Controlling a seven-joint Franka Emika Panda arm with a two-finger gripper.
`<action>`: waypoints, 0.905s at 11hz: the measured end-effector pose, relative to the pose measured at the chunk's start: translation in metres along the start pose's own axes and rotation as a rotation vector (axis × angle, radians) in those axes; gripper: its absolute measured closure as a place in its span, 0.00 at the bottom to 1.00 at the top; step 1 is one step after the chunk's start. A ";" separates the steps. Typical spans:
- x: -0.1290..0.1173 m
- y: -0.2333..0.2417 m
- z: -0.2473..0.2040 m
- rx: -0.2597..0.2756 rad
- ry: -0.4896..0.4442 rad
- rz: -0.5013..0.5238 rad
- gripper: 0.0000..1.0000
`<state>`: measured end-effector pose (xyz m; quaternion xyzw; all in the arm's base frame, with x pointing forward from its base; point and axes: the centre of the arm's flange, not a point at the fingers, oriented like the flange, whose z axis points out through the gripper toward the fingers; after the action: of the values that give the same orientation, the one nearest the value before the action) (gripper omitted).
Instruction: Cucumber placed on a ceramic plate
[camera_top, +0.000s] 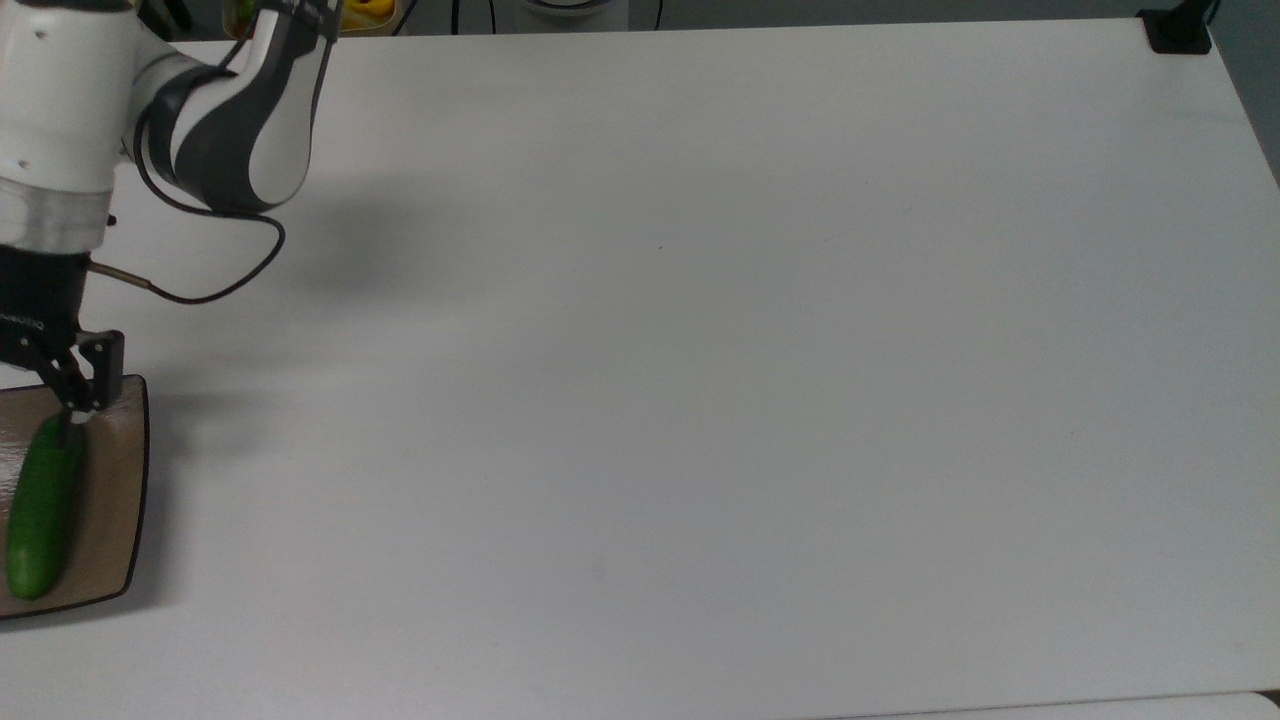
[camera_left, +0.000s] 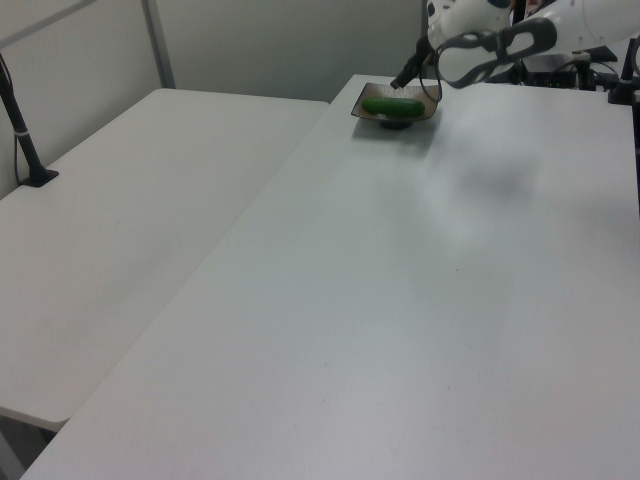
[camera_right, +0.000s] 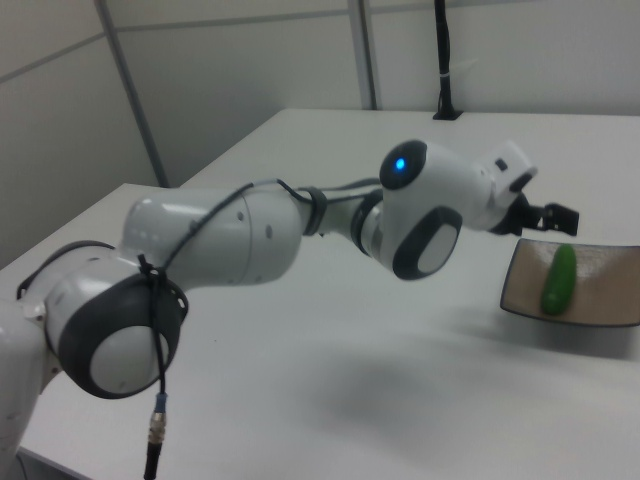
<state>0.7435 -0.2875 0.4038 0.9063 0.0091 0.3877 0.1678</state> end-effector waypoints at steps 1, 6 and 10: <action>0.012 0.006 -0.016 0.006 -0.006 0.004 0.00; 0.054 0.023 -0.134 0.182 -0.291 0.025 0.00; 0.070 -0.010 -0.270 0.331 -0.585 0.156 0.00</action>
<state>0.6033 -0.1879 0.6235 0.9920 -0.0458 0.1166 -0.0164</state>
